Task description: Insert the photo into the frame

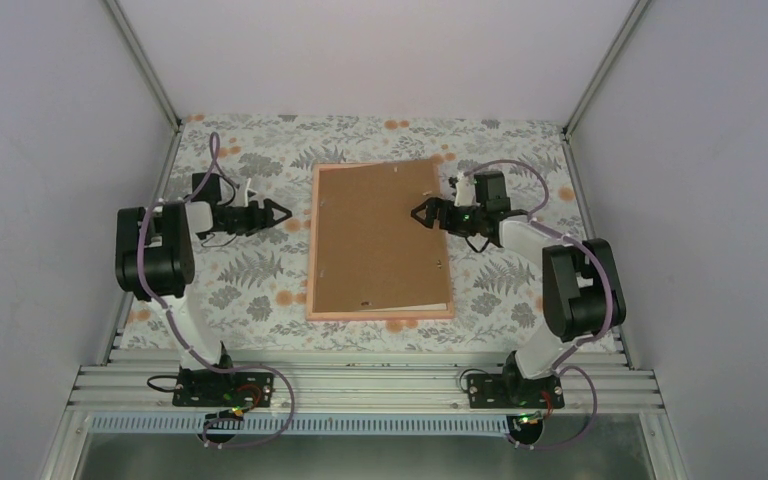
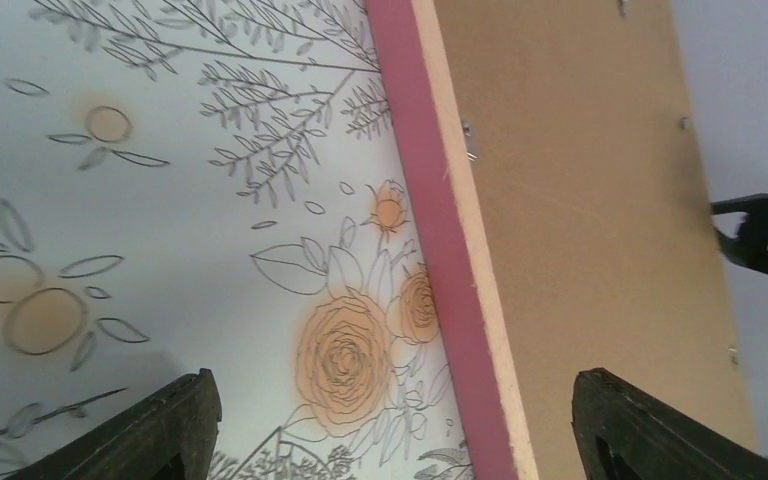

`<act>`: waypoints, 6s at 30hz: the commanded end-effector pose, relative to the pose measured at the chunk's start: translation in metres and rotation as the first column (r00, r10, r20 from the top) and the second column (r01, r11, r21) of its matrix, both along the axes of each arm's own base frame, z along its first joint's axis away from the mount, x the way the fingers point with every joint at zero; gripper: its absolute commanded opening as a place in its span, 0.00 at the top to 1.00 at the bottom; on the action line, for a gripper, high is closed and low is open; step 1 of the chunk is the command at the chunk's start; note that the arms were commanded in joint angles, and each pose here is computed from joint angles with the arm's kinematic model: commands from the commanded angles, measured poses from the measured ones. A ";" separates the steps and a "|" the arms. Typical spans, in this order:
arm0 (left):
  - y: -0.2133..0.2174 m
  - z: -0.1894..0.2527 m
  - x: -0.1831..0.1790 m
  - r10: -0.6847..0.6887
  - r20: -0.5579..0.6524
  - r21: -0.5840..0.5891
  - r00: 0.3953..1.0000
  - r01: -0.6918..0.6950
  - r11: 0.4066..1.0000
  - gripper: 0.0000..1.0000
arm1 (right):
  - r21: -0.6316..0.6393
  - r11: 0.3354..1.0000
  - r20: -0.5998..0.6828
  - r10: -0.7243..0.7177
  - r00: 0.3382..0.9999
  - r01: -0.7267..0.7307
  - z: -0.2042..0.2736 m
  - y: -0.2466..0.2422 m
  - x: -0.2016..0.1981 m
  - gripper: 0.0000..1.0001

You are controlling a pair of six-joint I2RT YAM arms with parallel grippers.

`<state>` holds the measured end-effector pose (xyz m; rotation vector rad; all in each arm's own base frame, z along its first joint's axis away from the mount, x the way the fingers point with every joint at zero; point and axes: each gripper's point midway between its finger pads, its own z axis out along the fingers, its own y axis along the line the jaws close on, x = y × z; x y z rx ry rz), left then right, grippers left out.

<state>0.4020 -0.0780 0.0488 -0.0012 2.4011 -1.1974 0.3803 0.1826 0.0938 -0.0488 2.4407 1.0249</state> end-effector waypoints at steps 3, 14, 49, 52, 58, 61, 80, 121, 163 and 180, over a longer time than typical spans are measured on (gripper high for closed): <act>0.016 0.030 0.016 -0.028 0.150 0.224 0.988 -0.006 0.975 0.11 | -0.055 0.985 0.101 0.167 0.981 -0.162 0.024 0.009 -0.017 0.00; 0.012 0.069 0.024 -0.126 0.269 0.388 0.955 0.013 0.921 0.01 | -0.250 0.950 0.106 0.218 0.970 -0.187 0.024 -0.028 -0.013 0.01; -0.055 0.092 -0.022 -0.561 0.310 0.789 0.767 0.121 0.602 0.00 | -0.491 0.525 -0.163 0.729 0.665 -0.696 -0.099 0.004 -0.106 0.13; -0.063 0.080 -0.031 -0.596 0.281 0.807 0.752 0.151 0.571 0.00 | -0.492 0.499 -0.169 0.749 0.640 -0.714 -0.099 0.000 -0.116 0.14; -0.083 0.067 -0.048 -0.659 0.243 0.791 0.712 0.248 0.560 0.00 | -0.591 0.466 -0.010 0.812 0.584 -0.658 -0.046 0.006 -0.102 0.12; -0.099 0.064 -0.058 -0.690 0.240 0.780 0.683 0.288 0.556 0.00 | -0.657 0.426 0.033 0.841 0.541 -0.622 -0.038 0.007 -0.099 0.11; -0.098 0.018 -0.093 -0.739 0.139 0.800 0.659 0.365 0.476 0.01 | -0.612 0.253 -0.134 0.901 0.413 -0.749 -0.104 0.003 -0.190 0.13; -0.051 0.179 -0.064 -0.425 0.551 0.672 0.719 -0.080 0.736 0.00 | -0.681 0.578 0.346 0.795 0.498 -0.449 0.082 0.068 -0.095 0.00; -0.044 0.095 -0.058 -0.490 0.330 0.716 0.806 0.125 0.687 0.00 | -0.671 0.562 0.383 0.821 0.423 -0.483 0.052 0.082 -0.074 0.00; -0.037 0.049 -0.069 -0.515 0.205 0.771 0.832 0.187 0.609 0.00 | -0.710 0.459 0.257 0.875 0.411 -0.534 -0.018 0.095 -0.088 0.00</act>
